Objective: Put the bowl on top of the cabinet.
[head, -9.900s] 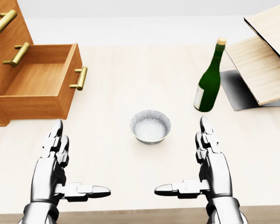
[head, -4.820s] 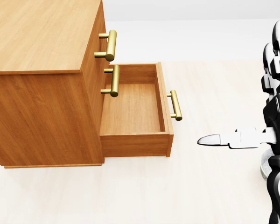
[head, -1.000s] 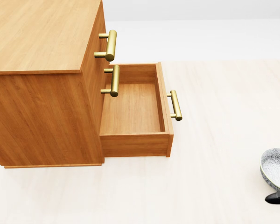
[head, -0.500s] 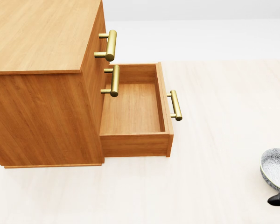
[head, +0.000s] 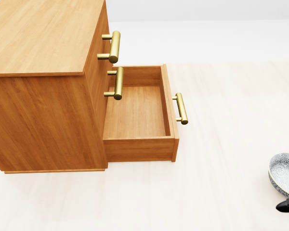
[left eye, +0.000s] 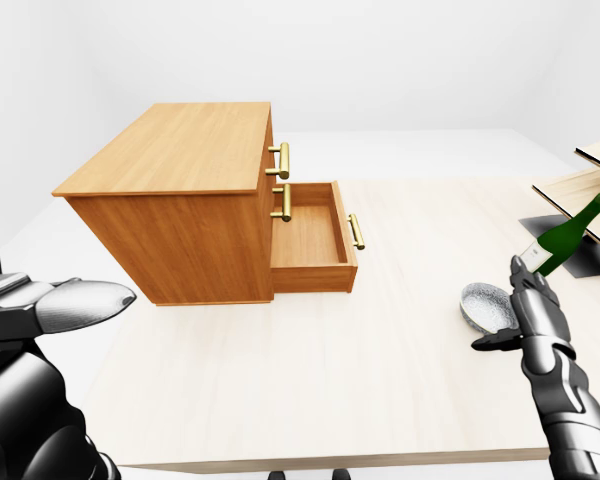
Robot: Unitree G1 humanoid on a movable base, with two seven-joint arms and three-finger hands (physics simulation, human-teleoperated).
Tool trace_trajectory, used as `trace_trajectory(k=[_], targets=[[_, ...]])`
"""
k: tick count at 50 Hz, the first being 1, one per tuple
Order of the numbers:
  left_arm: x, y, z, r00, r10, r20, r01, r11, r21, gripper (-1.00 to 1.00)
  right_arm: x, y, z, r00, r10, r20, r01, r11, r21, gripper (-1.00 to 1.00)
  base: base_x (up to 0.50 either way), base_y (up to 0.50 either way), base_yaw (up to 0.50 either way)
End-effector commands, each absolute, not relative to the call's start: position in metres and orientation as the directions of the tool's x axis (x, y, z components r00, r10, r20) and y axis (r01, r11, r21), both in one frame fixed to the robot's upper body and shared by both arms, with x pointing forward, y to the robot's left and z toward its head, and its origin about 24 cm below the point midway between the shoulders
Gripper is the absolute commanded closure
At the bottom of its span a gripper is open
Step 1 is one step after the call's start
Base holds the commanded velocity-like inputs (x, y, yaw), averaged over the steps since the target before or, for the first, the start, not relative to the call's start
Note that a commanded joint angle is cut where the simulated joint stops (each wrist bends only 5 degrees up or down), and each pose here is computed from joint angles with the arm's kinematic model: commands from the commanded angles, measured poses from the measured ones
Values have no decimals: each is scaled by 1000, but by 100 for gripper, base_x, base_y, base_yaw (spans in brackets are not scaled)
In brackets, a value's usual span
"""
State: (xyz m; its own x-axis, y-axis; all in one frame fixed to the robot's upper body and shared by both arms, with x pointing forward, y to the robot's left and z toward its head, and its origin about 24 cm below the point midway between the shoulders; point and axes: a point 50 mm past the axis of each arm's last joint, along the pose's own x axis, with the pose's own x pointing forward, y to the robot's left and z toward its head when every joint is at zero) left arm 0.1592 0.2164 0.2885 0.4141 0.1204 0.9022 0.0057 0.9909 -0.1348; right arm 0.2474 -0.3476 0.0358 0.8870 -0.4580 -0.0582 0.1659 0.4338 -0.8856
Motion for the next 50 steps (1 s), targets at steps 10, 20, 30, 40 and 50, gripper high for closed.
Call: trace_trajectory(k=[10, 20, 30, 40, 50], targets=[[159, 216, 288, 413, 116, 903, 1, 992, -128, -100, 250, -344, 31, 890, -452, -62, 152, 421, -894, -100, 0, 0, 0], [160, 216, 288, 416, 116, 902, -1, 992, -128, -100, 251, -346, 24, 879, -471, -76, 142, 410, -901, -100, 0, 0, 0], [158, 216, 290, 404, 118, 907, 3, 991, -130, -100, 250, -349, 15, 863, -496, -93, 127, 392, -911, -100, 0, 0, 0], [159, 216, 290, 405, 118, 907, 4, 991, -131, -100, 249, -346, 14, 868, -487, -94, 123, 394, -911, -100, 0, 0, 0], [159, 216, 290, 406, 119, 906, 5, 991, -132, -100, 249, -348, 10, 859, -502, -102, 114, 381, -918, -100, 0, 0, 0]])
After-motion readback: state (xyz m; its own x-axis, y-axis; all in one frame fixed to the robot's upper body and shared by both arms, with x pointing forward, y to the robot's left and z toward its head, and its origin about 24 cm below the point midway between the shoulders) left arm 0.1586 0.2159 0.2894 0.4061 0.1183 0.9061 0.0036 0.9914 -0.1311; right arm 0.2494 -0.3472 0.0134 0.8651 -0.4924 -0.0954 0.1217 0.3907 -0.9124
